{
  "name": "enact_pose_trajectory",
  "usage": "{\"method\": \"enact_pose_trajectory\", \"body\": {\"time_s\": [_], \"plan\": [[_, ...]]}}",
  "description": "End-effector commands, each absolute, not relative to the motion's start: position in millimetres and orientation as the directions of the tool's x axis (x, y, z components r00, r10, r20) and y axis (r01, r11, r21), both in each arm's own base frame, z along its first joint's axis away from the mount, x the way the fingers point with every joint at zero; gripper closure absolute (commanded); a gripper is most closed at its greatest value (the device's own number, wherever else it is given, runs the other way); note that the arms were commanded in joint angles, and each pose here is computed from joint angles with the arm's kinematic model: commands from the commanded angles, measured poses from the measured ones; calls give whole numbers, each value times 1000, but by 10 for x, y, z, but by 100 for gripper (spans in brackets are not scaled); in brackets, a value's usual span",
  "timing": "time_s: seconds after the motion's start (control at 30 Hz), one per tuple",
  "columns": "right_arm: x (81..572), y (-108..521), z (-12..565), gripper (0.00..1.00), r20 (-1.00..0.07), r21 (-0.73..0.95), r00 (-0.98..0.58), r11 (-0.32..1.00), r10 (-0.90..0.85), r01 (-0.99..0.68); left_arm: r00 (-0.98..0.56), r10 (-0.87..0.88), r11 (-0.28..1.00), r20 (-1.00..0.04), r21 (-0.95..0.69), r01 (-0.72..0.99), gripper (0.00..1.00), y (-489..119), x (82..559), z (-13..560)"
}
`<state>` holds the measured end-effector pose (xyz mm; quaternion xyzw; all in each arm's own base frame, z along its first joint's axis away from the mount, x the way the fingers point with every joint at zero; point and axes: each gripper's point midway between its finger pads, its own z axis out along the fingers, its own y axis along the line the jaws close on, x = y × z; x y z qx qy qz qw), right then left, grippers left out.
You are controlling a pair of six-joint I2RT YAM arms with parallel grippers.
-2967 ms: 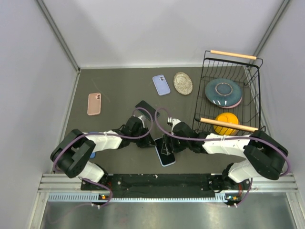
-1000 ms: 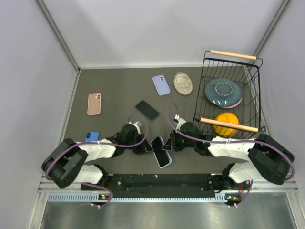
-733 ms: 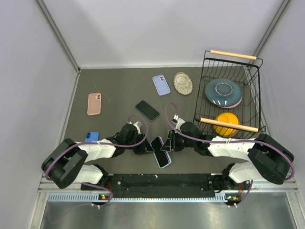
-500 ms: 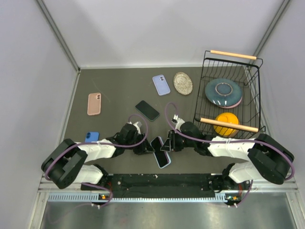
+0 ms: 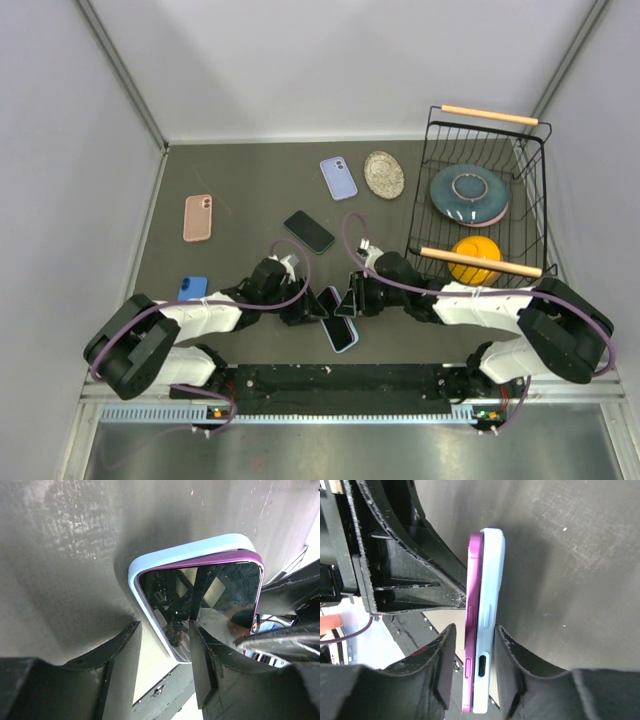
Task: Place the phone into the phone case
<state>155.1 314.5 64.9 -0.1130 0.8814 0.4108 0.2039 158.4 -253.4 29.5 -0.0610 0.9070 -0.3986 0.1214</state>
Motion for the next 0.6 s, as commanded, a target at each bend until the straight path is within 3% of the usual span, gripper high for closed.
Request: {"method": "enact_pose_trajectory", "body": {"time_s": [0.0,0.17,0.33,0.57], "plan": [[1540,3369,977,61,-488,725,-871,531,-53,-438,-966,-199,747,-167,-663,-39,51,-2373,1514,86],[1500,3374,981,53,-479,738,-875,511,-64,-441,-966,-192,748,-172,-663,-31,51,-2373,1513,88],[1453,3364,953,53,-467,751,-881,493,-75,-440,-967,-176,744,-185,-668,-7,41,-2380,1510,109],[1431,3382,947,63,-457,762,-885,476,-86,-440,-966,-174,740,-193,-673,2,43,-2386,1515,140]]}}
